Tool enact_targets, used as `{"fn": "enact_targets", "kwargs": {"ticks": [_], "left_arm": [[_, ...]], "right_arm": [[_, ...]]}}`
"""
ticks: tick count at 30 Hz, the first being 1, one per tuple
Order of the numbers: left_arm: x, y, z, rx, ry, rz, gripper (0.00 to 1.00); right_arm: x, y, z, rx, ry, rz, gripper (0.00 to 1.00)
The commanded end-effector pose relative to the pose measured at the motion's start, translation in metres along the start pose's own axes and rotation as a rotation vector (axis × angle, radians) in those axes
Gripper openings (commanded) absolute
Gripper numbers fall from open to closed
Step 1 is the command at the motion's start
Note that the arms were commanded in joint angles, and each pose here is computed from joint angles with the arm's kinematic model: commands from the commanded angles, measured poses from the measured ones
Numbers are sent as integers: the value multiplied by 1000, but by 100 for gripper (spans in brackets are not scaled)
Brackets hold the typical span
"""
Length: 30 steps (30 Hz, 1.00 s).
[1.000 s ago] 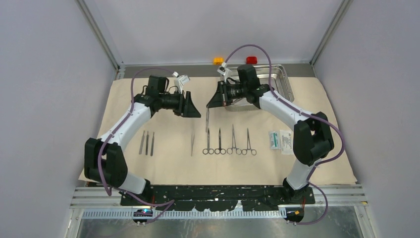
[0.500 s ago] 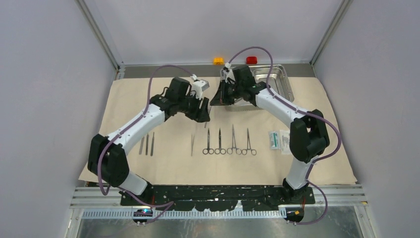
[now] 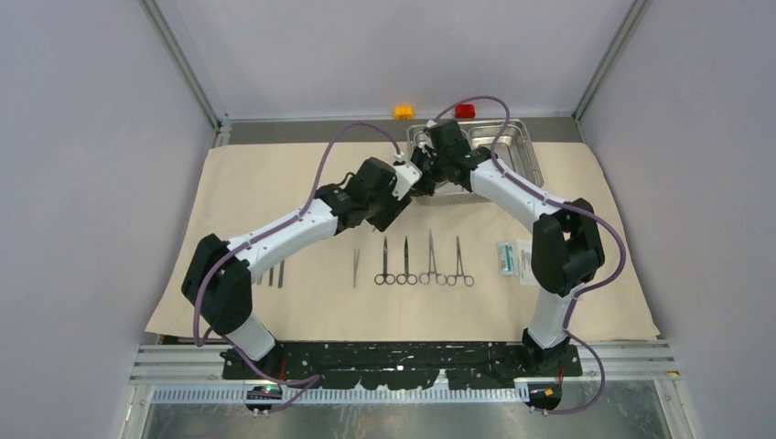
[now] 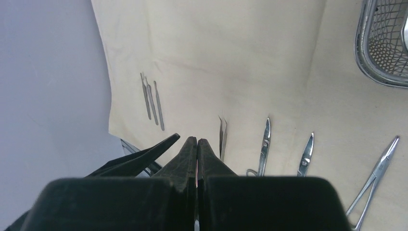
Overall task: Open and lay out the surgical kit
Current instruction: Place the medical item in the surgical kit.
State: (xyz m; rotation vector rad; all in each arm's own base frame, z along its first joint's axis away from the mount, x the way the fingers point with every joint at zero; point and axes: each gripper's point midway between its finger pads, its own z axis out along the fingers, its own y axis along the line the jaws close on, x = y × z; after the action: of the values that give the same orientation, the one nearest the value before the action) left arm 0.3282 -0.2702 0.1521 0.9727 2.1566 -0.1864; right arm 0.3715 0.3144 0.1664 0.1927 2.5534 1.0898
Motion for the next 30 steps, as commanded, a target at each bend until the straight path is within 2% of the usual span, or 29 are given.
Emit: {"fn": "enact_targets", "kwargs": {"ticks": [1,18,20,22,24,30], "left_arm": [[-26,16,-2,-168,-68,170,54],[-11,27,15,-269,-80,271,27],[-11,28,15,-272,-82,278,20],[-10,28,14,-276,-84,284,8],[-10,30,13,-285,-84,287,4],[-6,38,3,-325,-90,319,0]], "right_arm": [[-10,19,-5,-34,-26,39,0],[-9,18,0,-47,-15,61,0],[-9,18,1,-46,-15,61,0],[-9,18,1,-47,-17,59,0],[-10,18,1,-49,-18,59,1],[-24,14,-6,-61,-50,72,17]]}}
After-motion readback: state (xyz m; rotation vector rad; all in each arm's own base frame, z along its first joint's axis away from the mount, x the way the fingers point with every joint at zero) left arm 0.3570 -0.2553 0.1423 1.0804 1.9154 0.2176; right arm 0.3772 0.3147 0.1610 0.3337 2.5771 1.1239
